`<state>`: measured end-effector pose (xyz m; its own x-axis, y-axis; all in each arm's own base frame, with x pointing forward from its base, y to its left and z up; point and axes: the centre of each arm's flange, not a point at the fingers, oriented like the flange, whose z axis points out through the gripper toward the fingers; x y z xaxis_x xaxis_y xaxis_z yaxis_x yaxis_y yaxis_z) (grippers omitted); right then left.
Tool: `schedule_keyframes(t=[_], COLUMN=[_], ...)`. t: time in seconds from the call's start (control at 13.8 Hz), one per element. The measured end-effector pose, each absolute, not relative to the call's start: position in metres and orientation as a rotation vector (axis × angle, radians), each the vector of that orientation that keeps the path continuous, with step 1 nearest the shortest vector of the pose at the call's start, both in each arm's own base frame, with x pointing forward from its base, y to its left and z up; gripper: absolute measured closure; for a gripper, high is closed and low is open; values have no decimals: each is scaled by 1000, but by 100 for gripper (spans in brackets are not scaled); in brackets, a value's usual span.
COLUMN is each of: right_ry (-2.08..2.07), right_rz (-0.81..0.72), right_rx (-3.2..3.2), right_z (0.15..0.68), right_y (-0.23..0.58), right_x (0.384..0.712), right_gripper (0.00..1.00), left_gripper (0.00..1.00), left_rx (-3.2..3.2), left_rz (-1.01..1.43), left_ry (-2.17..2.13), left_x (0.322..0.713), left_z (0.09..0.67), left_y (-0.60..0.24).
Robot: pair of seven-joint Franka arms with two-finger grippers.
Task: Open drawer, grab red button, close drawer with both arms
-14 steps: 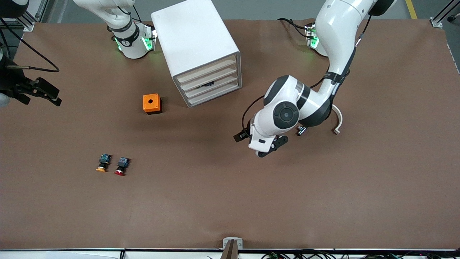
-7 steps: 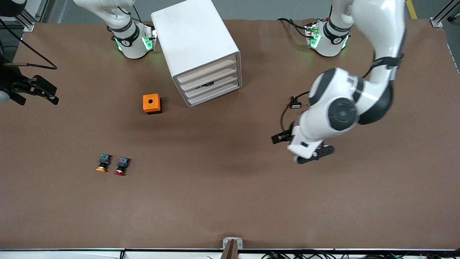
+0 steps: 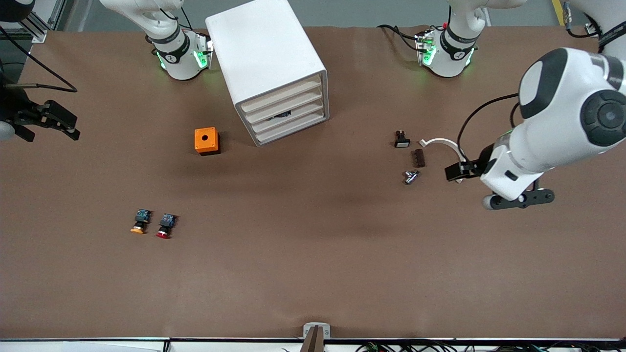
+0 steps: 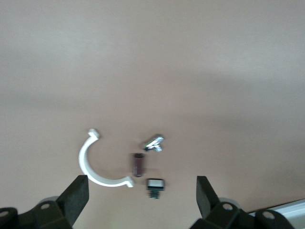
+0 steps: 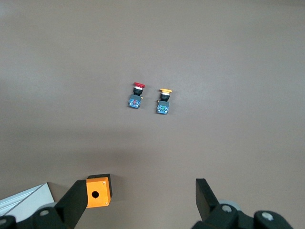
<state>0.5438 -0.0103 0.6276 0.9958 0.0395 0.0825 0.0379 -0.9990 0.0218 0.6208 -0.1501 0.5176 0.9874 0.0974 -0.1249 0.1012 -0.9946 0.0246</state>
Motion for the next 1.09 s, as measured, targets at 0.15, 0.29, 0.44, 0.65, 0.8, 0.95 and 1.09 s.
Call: schedule_keyframes(t=[0.15,0.29,0.44,0.65,0.8,0.95,1.09], right_ry=[60,59,59,58,58,58,58], right_rz=[132,134,135,136,136,136,136], right_rx=[3118,3118,3118,3118,3118,3118,3118], right_z=[628,629,629,630,630,630,630], right_y=[-11,-11,-11,-11,-12,-12,-12], right_x=[544,544,544,544,544,544,544], right_gripper=[0,0,0,0,0,0,0], left_gripper=[0,0,0,0,0,0,0], left_rx=[3109,3112,3113,3119,3125,3130,3133], left_rz=[-185,-170,-154,-138,-127,-116,-75], left_ry=[146,156,151,118,125,123,139], left_x=[610,600,593,577,563,546,530], left_z=[527,538,546,557,565,568,566], left_y=[-124,-104,-86,-66,-55,-46,-37])
